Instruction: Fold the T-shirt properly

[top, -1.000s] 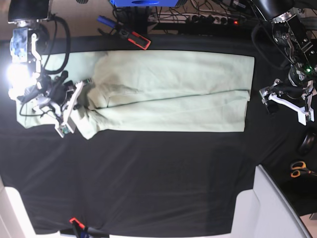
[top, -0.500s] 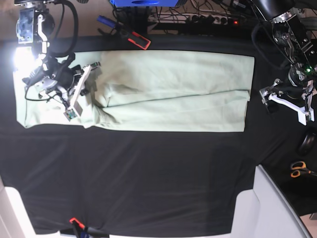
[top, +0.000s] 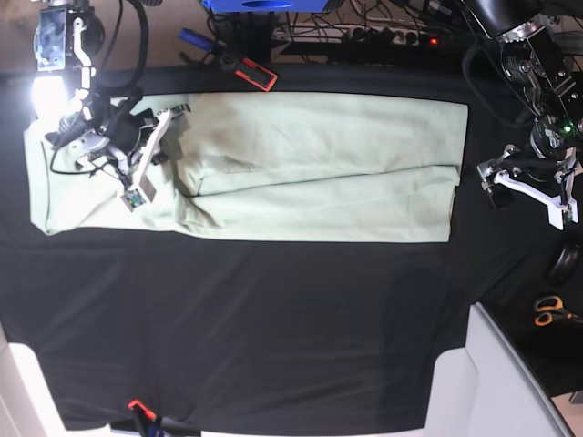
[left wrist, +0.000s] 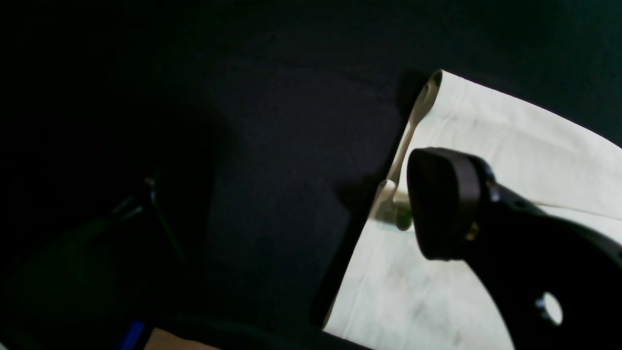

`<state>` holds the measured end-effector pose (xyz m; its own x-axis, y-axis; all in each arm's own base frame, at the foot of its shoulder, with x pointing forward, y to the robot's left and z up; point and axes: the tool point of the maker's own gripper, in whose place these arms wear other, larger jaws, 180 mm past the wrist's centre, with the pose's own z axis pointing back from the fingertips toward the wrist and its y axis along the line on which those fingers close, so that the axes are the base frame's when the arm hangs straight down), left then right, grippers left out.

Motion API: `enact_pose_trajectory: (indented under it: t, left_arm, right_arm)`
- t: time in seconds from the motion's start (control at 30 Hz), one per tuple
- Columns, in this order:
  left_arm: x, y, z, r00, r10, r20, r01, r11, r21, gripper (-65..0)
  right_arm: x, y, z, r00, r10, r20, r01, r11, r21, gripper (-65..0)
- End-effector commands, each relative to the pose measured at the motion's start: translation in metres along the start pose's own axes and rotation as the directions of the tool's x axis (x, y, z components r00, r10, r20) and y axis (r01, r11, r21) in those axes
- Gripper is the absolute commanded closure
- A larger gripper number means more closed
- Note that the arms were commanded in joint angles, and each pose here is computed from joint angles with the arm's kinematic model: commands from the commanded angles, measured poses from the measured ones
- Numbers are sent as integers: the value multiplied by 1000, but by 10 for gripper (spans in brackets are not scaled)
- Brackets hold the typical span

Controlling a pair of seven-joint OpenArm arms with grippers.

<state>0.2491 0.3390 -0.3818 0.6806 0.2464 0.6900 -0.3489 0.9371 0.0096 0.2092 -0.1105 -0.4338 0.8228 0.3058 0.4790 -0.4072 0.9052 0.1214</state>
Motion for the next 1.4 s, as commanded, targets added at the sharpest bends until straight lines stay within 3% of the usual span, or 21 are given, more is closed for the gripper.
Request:
enact_pose_trajectory:
  t: [0.0,0.3,0.73,0.8,1.0,1.1,1.2,1.37]
  left_arm:
    - [17,4,3,999,-12,52,11,1000,8,-621]
    - [17,4,3,999,-14,51,13,1000,10,-621]
    - [17,4,3,999,-14,51,13,1000,10,-621]
    - [17,4,3,999,-14,51,13,1000,10,-621]
    - [16,4,3,999,-14,49,14,1000,10,-623]
    - [16,4,3,999,-14,49,14,1000,10,-623]
    - [16,4,3,999,-13,48,13,1000,10,-625]
    - [10,5,0,1000,-3,31,3,1000,6,-621]
  right_arm:
    - [7,-2,3,1000,2,28,-2,1000,-5,-1]
    - [-1,-28,10,995,-94,27,96,993,-75,-1]
    - [-20,-11,1,990,-142,-10,142,989,-34,-10]
    - [-20,-10,1,990,-143,-9,143,989,-33,-83]
    - [-24,-15,5,981,-193,5,193,980,-52,-389]
    - [-16,-23,19,975,-214,61,219,972,-85,-406]
    - [4,-24,33,974,-184,136,198,975,-101,-406]
    - [35,-28,30,977,-111,183,128,989,-81,-414]
